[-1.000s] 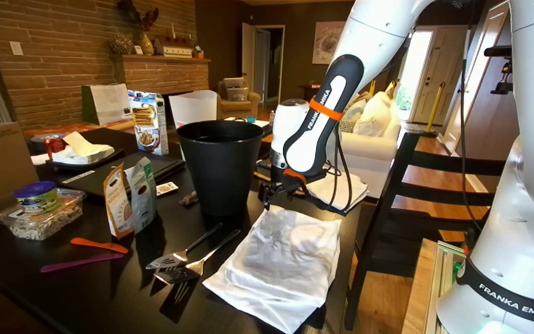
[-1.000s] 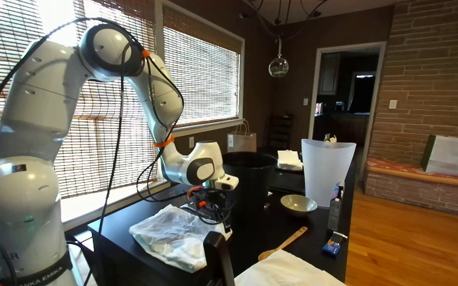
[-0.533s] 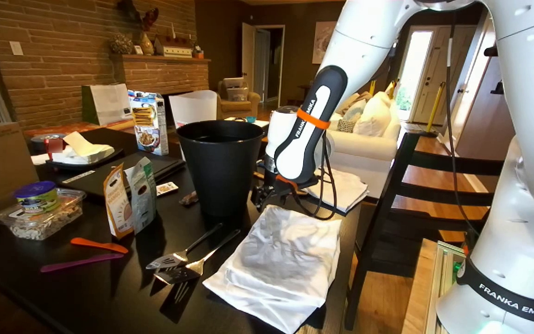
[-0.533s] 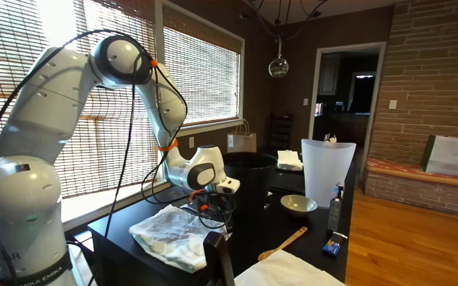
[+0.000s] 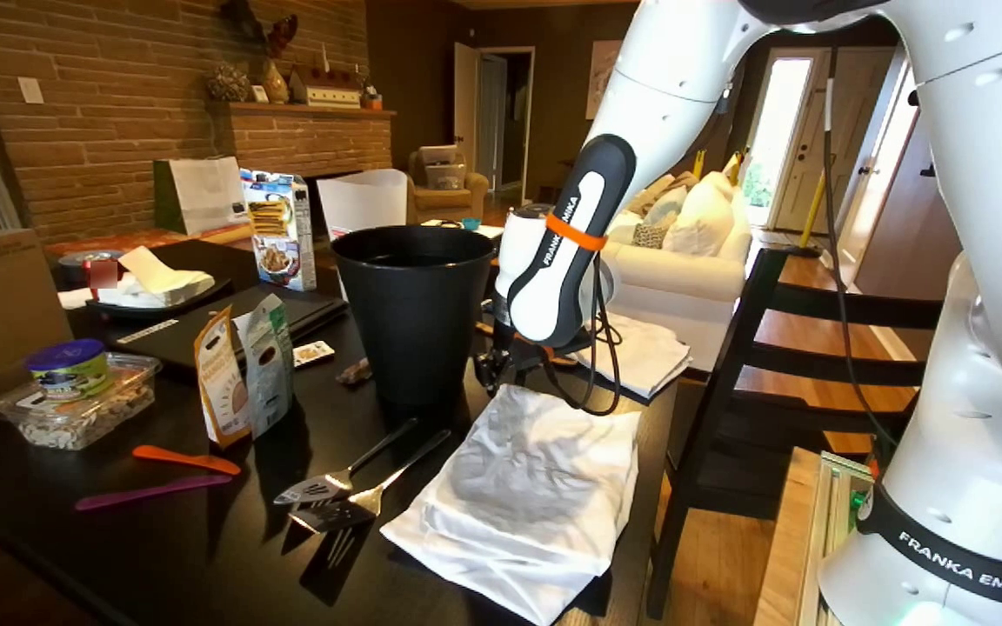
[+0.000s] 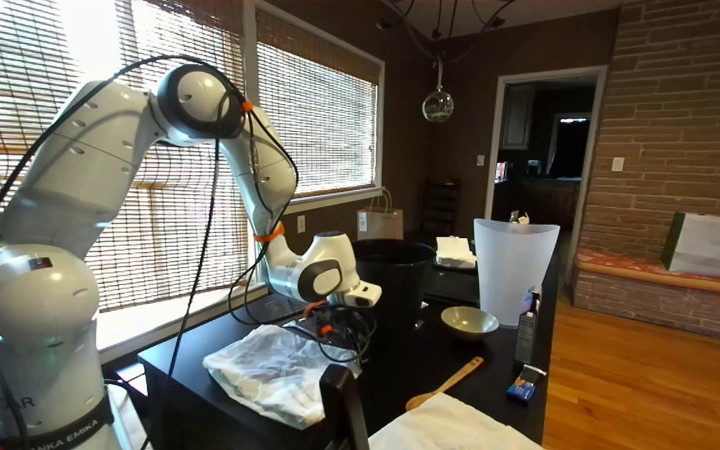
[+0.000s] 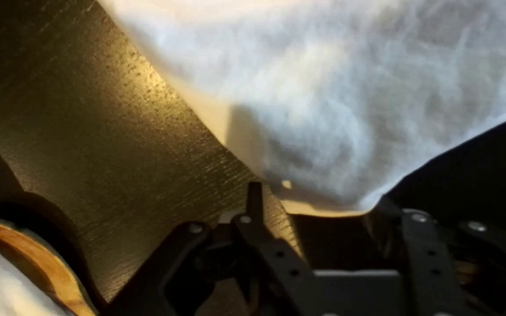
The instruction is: Fold the towel to the left on the table
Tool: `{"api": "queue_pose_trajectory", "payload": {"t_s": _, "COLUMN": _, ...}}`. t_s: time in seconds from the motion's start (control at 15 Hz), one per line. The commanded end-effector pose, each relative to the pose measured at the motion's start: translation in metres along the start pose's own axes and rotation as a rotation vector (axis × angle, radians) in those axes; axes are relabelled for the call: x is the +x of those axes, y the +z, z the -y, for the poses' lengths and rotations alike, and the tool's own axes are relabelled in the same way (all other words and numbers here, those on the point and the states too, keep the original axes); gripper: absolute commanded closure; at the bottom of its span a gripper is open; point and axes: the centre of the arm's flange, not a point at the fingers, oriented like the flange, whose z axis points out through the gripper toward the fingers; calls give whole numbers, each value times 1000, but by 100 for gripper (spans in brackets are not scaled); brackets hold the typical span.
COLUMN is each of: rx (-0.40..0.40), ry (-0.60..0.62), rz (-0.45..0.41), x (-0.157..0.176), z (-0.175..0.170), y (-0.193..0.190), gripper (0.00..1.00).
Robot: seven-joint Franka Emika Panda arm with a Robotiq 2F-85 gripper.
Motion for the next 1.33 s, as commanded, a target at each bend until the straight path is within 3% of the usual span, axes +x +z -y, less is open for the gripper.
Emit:
{"api": "queue_pose_trajectory", "payload": {"t_s": 0.0, "rx": -24, "ry": -17, "rz": 5, "x": 1, "z": 1, "y": 6, "gripper": 70}}
{"api": "queue_pose_trajectory", "payload": {"t_s": 0.27, "rx": -36, "ry": -11, "rz": 7, "x": 2, "z": 1, "y": 0, "gripper": 97}}
{"api": "queue_pose_trajectory", "payload": {"t_s": 0.33, "rx": -44, "ry": -12, "rz": 7, "x": 3, "z": -2, "y": -4, "gripper": 99}}
{"api": "queue_pose_trajectory", "payload": {"t_s": 0.8, "rx": -123, "ry": 28, "rz": -21, "x": 17, "z": -26, "y": -49, "gripper": 99}}
{"api": "queue_pose_trajectory", "payload": {"t_s": 1.27, "rx": -132, "ry": 46, "rz": 28, "x": -6, "z": -10, "y": -92, "gripper": 99}}
